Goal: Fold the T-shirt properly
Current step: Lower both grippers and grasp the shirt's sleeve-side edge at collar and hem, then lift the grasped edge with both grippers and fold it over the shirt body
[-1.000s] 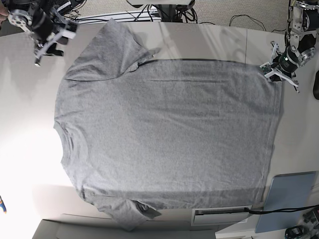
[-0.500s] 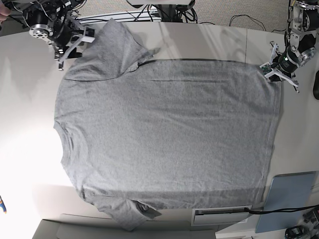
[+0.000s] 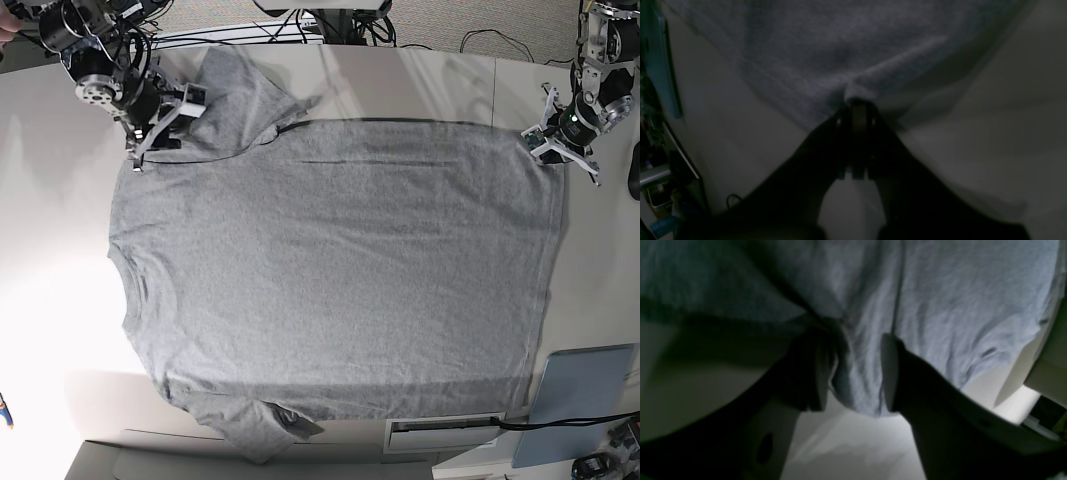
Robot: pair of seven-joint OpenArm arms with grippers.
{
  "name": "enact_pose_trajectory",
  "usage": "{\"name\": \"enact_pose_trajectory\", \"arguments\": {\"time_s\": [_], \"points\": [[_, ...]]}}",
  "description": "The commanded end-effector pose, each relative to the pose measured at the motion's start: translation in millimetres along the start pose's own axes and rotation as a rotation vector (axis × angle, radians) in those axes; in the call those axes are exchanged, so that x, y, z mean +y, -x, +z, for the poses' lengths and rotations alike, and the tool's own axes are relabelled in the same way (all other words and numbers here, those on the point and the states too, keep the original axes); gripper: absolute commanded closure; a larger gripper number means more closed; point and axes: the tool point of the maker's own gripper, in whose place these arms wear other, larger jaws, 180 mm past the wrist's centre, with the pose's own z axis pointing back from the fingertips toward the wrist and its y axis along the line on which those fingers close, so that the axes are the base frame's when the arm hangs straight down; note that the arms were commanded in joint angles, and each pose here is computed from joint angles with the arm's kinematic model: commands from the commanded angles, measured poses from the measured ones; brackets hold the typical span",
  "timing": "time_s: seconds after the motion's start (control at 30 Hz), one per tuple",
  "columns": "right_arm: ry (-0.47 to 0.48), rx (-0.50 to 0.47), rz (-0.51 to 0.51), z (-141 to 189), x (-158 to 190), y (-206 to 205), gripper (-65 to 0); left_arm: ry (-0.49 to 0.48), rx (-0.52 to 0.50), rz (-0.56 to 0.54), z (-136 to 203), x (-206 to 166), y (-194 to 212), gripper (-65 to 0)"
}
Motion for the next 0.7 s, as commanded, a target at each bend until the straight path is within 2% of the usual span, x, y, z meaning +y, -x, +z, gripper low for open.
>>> {"name": "enact_pose_trajectory", "arguments": {"time_s": [0.0,0.1,0.23,0.3,0.43,0.57,0.67], "points": [[-0.059,0.016,0.006,-2,14,5,-25.4,0.111,0.011,0.004,0,-29,4,0.0],[-0.054,0.026,-0.005,-4,13,5,-18.3,0.112,0.012,0.004,0,-29,4,0.0],[-0.045,0.038,-0.024,-6,12,3,-0.6,0.112,0.006,0.004,0,-29,3,0.0],[-0.021,0.061,-0.041,-7,9,5,0.0,0.111,-0.012,0.014,0,-29,-1,0.0],[-0.039,0.09,-0.103,-7,12,9,0.0,0.091,-0.118,0.104,1,-24,-20,0.0],[-0.029,0.163,-0.132,2,9,16,0.0,0.076,-0.128,0.131,3,-20,-20,0.0],[0.01,0.168,-0.13,13,6,11,0.0,0.09,-0.149,0.158,11,-24,-23,0.0]]}}
